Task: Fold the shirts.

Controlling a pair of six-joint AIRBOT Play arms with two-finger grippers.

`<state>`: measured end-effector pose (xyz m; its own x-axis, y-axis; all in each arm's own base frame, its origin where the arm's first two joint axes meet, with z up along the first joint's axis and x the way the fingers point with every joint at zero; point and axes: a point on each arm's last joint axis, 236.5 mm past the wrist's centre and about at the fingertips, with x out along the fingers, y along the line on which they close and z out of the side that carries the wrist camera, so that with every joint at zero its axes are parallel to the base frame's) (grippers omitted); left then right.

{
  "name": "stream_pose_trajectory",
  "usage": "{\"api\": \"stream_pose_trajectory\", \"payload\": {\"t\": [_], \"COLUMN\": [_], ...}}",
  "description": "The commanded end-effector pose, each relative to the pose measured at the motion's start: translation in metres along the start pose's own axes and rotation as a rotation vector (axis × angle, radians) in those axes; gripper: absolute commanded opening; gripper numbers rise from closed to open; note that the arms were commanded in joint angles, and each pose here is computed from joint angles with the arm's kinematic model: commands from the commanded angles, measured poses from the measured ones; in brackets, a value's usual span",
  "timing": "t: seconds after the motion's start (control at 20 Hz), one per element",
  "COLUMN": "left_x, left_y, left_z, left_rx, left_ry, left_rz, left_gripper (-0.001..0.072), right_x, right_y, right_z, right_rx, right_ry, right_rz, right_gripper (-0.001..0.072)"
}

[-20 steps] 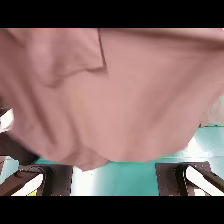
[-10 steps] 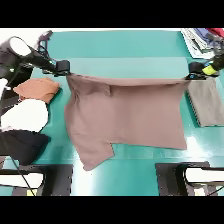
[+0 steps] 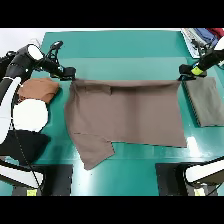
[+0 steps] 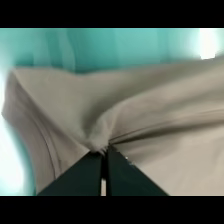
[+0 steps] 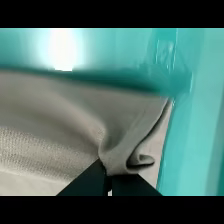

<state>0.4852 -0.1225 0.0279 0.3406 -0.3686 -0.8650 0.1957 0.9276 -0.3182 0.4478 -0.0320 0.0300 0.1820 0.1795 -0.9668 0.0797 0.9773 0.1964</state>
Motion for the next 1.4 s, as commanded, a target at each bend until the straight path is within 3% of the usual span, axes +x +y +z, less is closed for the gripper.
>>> {"api": "stream_pose_trajectory", "payload": {"t": [0.0, 0.2, 0.25, 0.3, 0.35, 0.4, 0.6, 0.65, 0.75, 0.9, 1.05, 1.35], "left_x": [0.019, 0.042, 0.042, 0.04, 0.035, 0.027, -0.034, -0.043, -0.047, -0.038, -0.02, 0.002], "left_y": [0.006, 0.017, 0.017, 0.017, 0.017, 0.019, 0.012, 0.009, 0.007, 0.005, -0.017, -0.049], "left_z": [-0.042, -0.071, -0.073, -0.074, -0.076, -0.077, -0.097, -0.118, -0.178, -0.269, -0.318, -0.319], "left_rx": [-0.001, -0.051, -0.068, -0.076, -0.095, -0.101, -0.052, -0.073, -0.122, -0.223, -0.324, -0.402], "left_ry": [0.137, 0.187, 0.195, 0.197, 0.208, 0.216, 0.183, 0.197, 0.259, 0.372, 0.415, 0.342], "left_rz": [-0.006, 0.004, 0.005, 0.006, 0.019, 0.037, 0.082, 0.082, 0.085, 0.074, -0.034, -0.21], "left_gripper": [0.0028, 0.0028, 0.0046, 0.0368, 0.0614, 0.0544, 0.0542, 0.0543, 0.0543, 0.0542, 0.0542, 0.0542], "right_x": [0.022, 0.05, 0.054, 0.055, 0.052, 0.043, -0.024, -0.042, -0.073, -0.104, -0.114, -0.114], "right_y": [-0.008, -0.012, -0.007, -0.003, -0.001, -0.001, -0.003, -0.002, 0.005, 0.019, 0.032, 0.04], "right_z": [-0.03, -0.057, -0.061, -0.062, -0.062, -0.063, -0.075, -0.08, -0.081, -0.078, -0.078, -0.079], "right_rx": [0.021, 0.057, 0.067, 0.08, 0.094, 0.097, 0.044, 0.043, 0.036, 0.006, -0.031, -0.049], "right_ry": [0.047, 0.102, 0.111, 0.115, 0.115, 0.123, 0.046, 0.023, -0.062, -0.17, -0.211, -0.209], "right_rz": [-0.003, 0.012, 0.036, 0.061, 0.084, 0.094, 0.087, 0.084, 0.091, 0.096, 0.096, 0.102], "right_gripper": [0.0018, 0.002, 0.0061, 0.0282, 0.0337, 0.0336, 0.0337, 0.0338, 0.0456, 0.0458, 0.0458, 0.0457]}}
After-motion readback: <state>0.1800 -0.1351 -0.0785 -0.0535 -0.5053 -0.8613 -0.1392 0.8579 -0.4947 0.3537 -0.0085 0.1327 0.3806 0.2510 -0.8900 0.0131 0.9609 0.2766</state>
